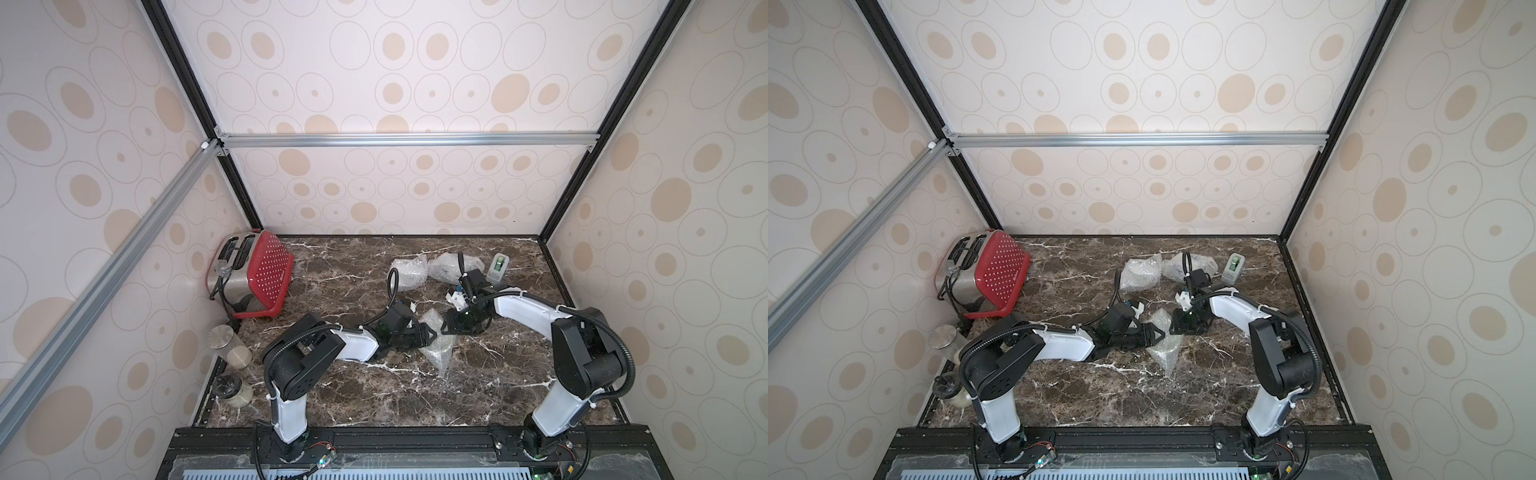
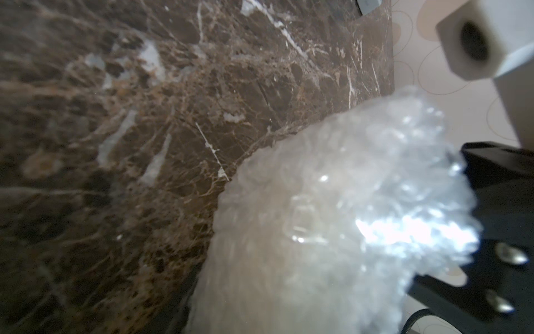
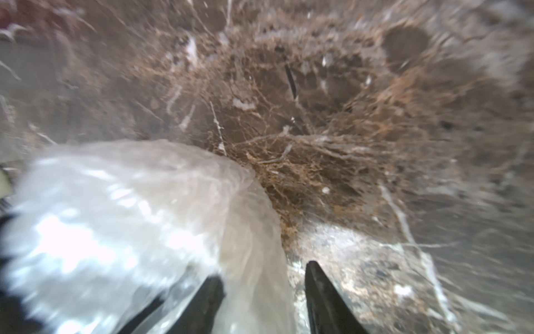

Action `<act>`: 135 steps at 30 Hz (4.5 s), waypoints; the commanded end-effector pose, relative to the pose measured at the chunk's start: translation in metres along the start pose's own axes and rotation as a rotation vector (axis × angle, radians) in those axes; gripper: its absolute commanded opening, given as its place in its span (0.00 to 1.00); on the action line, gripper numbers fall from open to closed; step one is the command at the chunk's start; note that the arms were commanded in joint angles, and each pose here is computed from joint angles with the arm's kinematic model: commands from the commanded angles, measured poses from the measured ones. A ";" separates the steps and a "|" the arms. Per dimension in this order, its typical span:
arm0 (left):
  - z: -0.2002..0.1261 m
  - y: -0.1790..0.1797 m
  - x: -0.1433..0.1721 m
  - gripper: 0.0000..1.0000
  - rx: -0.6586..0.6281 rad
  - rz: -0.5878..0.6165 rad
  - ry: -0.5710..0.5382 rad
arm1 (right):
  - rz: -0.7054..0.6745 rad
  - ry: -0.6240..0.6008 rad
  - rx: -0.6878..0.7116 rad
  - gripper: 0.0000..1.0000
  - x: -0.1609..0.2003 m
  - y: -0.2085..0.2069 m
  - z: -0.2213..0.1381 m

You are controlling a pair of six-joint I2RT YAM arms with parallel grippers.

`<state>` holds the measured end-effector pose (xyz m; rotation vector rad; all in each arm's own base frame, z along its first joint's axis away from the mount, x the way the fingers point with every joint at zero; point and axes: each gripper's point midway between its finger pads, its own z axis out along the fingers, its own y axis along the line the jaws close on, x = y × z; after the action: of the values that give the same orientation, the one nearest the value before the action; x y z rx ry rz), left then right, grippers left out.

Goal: Wrap bowls in bubble wrap
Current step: Wrap the bowl in bubble wrap.

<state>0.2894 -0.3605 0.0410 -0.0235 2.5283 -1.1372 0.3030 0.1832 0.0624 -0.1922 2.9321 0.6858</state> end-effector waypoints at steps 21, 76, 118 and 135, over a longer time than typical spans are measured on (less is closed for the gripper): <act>-0.003 0.007 -0.002 0.64 -0.022 0.018 0.030 | 0.578 -0.522 -0.071 0.44 -0.103 -0.178 -0.126; 0.002 0.000 -0.008 0.65 0.022 0.040 0.039 | -0.152 0.120 -0.024 0.66 0.015 0.007 0.006; -0.079 -0.005 -0.012 0.72 0.012 -0.043 -0.115 | -0.088 0.099 0.098 0.39 0.011 -0.016 0.016; -0.041 -0.004 -0.008 0.49 0.051 -0.060 -0.081 | -0.091 0.072 0.056 0.40 0.008 -0.006 0.009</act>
<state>0.2759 -0.3286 0.0542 -0.1621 2.4749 -1.2144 0.3014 0.1811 0.0425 -0.3520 2.9935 0.5751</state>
